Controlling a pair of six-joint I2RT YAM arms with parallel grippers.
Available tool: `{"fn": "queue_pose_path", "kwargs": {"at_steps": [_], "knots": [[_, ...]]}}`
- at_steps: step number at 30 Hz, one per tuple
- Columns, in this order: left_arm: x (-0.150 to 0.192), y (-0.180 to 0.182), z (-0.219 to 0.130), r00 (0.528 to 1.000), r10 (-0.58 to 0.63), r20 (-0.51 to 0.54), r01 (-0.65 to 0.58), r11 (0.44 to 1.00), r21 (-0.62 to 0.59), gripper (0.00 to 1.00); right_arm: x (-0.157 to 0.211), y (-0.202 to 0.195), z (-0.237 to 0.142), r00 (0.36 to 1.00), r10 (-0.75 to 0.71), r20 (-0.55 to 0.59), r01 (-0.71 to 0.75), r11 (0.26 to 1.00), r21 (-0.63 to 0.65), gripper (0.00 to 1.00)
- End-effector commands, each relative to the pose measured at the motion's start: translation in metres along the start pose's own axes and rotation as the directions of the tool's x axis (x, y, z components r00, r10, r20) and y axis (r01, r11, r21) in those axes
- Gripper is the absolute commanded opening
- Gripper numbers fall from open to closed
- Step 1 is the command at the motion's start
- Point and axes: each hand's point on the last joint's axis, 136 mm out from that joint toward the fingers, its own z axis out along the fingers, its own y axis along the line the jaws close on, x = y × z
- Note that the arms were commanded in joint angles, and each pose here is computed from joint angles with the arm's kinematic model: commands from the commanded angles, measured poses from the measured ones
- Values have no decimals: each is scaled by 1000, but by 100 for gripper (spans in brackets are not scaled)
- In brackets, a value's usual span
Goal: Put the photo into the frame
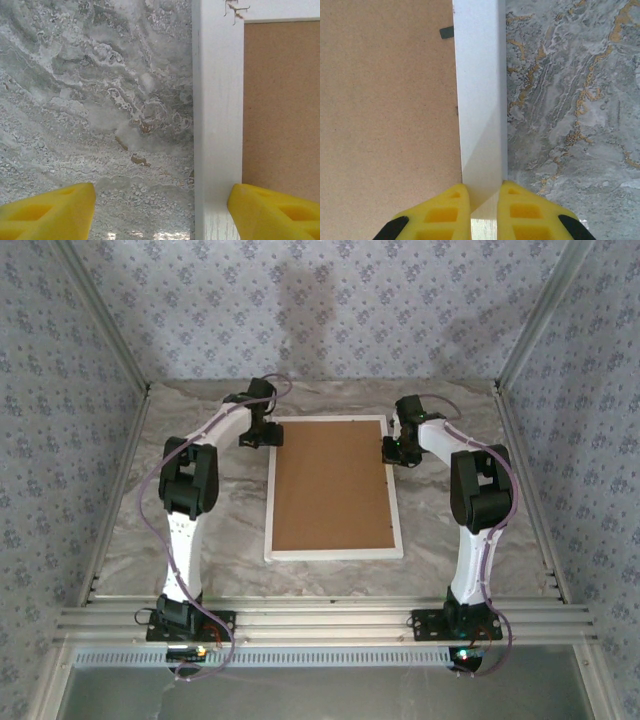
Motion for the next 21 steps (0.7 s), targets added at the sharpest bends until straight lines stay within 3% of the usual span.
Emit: {"fn": "queue_pose_path", "kwargs": {"at_steps": [1, 21], "knots": [[65, -28, 45, 973, 96, -208, -94, 995, 17, 73, 13, 9, 12, 999, -1, -53, 1, 1000, -8, 14], [85, -54, 57, 939, 208, -275, -214, 977, 9, 73, 12, 16, 13, 998, -9, -55, 8, 1000, -24, 14]]}}
